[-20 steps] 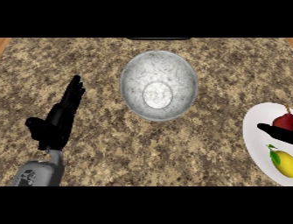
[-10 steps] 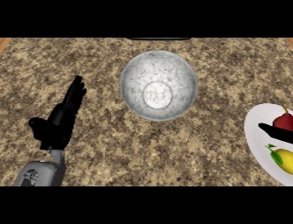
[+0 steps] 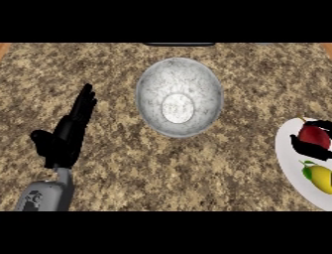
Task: Pick the pear from the plate and place it in the bowl
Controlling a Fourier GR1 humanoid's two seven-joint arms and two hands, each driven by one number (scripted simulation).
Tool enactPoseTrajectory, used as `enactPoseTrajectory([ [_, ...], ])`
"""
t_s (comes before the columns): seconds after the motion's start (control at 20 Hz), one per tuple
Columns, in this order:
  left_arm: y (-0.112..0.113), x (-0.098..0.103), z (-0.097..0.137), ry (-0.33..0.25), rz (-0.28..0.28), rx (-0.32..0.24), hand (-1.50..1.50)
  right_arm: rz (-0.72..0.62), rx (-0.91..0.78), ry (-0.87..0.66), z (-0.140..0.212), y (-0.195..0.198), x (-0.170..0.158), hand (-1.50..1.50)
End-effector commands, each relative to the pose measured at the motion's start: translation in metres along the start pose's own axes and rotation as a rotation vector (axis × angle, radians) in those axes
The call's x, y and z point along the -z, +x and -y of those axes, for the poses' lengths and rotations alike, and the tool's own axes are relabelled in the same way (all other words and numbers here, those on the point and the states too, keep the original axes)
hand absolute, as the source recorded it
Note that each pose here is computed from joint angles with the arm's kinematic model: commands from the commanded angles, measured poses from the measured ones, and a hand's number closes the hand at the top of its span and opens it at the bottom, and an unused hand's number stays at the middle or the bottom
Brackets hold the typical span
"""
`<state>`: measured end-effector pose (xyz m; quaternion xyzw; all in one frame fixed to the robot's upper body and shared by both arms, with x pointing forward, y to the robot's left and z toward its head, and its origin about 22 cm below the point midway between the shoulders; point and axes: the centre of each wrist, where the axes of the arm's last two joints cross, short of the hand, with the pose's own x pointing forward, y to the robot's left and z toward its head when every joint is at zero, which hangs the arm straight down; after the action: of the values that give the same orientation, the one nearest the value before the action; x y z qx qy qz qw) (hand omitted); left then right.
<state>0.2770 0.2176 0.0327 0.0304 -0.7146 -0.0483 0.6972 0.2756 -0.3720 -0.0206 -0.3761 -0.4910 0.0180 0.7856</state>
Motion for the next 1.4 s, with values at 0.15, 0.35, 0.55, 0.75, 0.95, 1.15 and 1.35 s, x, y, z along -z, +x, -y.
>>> enactPoseTrajectory([
  [0.15,0.001,0.003,0.019,-0.085,0.002,-0.01,0.0,0.581,-0.139,0.746,-0.093,0.074,-0.051,1.5],
  [0.35,0.005,0.005,0.028,-0.138,0.02,-0.015,0.0,0.934,-0.191,1.192,-0.132,0.111,-0.098,1.5],
  [0.55,0.004,0.007,0.023,-0.098,0.01,-0.007,0.0,1.235,-0.024,1.613,-0.145,0.131,-0.148,1.5],
  [0.75,-0.002,0.007,0.01,-0.012,-0.018,-0.007,0.0,1.497,0.105,1.75,-0.085,0.15,-0.141,1.5],
  [0.95,-0.015,-0.008,-0.005,0.03,-0.03,0.018,0.0,1.676,0.161,1.677,-0.021,0.169,-0.146,1.5],
  [1.15,-0.007,-0.004,-0.006,0.006,-0.012,0.003,0.0,1.754,0.137,1.551,0.041,0.192,-0.147,1.5],
  [1.35,-0.011,-0.001,-0.004,0.016,-0.009,-0.004,0.0,1.74,0.086,1.468,0.09,0.209,-0.158,1.5],
])
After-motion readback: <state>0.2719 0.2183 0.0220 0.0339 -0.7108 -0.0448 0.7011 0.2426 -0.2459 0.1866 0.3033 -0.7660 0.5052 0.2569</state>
